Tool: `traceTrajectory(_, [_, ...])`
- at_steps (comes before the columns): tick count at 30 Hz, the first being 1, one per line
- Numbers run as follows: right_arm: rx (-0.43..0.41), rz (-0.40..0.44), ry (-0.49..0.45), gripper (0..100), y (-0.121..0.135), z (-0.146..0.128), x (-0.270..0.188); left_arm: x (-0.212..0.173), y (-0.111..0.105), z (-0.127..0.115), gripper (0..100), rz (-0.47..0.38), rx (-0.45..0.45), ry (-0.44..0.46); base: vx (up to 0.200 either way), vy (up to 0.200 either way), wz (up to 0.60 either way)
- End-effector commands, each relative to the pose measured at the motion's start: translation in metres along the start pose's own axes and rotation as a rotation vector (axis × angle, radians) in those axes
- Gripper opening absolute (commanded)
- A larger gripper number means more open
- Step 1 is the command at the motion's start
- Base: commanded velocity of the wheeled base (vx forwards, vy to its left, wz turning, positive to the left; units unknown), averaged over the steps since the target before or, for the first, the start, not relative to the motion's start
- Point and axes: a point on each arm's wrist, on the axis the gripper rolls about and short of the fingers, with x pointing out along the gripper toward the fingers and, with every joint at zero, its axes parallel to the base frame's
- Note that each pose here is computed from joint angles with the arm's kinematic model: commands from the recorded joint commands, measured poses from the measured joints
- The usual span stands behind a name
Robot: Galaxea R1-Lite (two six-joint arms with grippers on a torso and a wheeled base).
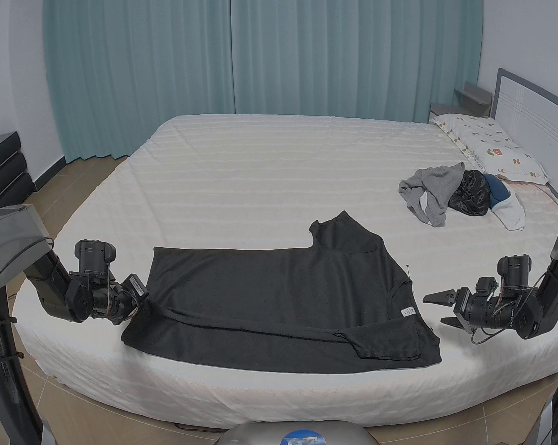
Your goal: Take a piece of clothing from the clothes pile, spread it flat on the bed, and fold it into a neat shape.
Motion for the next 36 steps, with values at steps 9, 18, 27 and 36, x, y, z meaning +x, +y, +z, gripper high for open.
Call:
traceTrajectory(9, [-0.071,0.008,-0.026,100,0.017,-0.004,0.014,-0.023,-0.006,0.011,0,-0.008,-0.062,-0.067,0.0,0.0,0.0])
traceTrajectory(18, [-0.102,0.021,0.028,100,0.018,-0.01,0.043,-0.021,-0.004,0.006,0,-0.003,-0.06,-0.052,0.0,0.0,0.0])
traceTrajectory(27, [-0.107,0.027,0.048,100,0.012,-0.009,0.066,-0.02,-0.005,0.007,0,-0.003,-0.061,-0.052,0.0,0.0,0.0])
traceTrajectory(36, [-0.165,0.01,0.067,0,0.002,-0.015,0.067,-0.02,-0.005,0.007,0,-0.003,-0.061,-0.052,0.0,0.0,0.0])
